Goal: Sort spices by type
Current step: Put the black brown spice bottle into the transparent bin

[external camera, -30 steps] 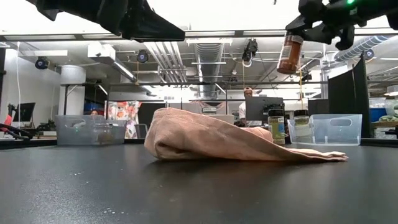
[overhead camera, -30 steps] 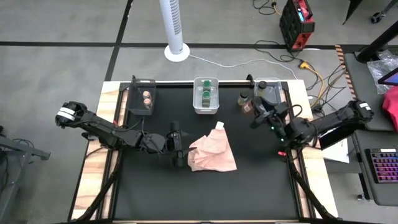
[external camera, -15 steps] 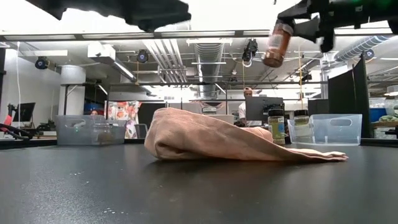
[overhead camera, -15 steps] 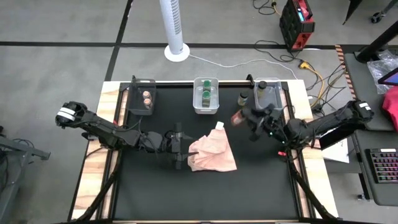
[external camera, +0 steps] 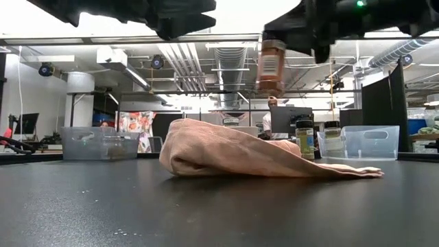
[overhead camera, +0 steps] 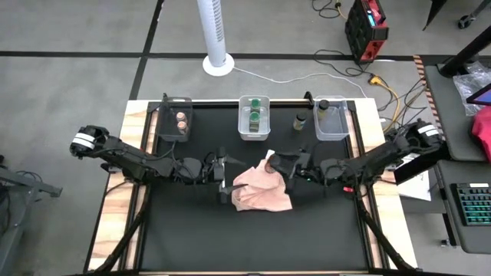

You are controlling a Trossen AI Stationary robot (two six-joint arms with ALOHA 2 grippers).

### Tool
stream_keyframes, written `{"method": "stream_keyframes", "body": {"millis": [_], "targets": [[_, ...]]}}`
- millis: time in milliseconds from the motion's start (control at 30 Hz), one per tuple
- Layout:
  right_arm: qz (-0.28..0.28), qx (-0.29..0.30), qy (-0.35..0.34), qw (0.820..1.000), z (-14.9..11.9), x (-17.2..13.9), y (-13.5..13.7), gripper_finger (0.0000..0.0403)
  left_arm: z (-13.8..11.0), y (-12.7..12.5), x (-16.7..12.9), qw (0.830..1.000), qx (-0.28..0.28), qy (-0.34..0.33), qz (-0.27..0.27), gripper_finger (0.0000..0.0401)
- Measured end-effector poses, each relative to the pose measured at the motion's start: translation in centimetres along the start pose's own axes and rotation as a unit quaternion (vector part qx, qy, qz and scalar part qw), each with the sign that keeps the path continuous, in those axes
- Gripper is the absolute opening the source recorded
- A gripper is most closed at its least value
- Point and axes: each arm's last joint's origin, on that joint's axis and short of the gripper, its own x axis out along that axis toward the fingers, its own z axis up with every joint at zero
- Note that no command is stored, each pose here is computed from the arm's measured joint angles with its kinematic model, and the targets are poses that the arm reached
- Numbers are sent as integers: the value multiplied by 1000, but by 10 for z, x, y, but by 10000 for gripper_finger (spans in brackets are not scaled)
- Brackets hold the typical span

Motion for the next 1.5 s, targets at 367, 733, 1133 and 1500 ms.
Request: {"method": "stream_keyframes", "body": {"millis": [367, 733, 1133, 1500], "targets": [[32, -80, -9, 996, 12, 42, 34, 191, -22, 0, 25, 999, -8, 31, 13, 332], [66, -88, -25, 994, 13, 60, 50, 191, -22, -2, 44, 999, 8, 36, 16, 327], [87, -83, -31, 992, 14, 64, 54, 191, -24, -1, 41, 998, 12, 49, 35, 222], [87, -88, -30, 992, 13, 65, 54, 191, -26, -1, 40, 998, 16, 56, 34, 142]]}}
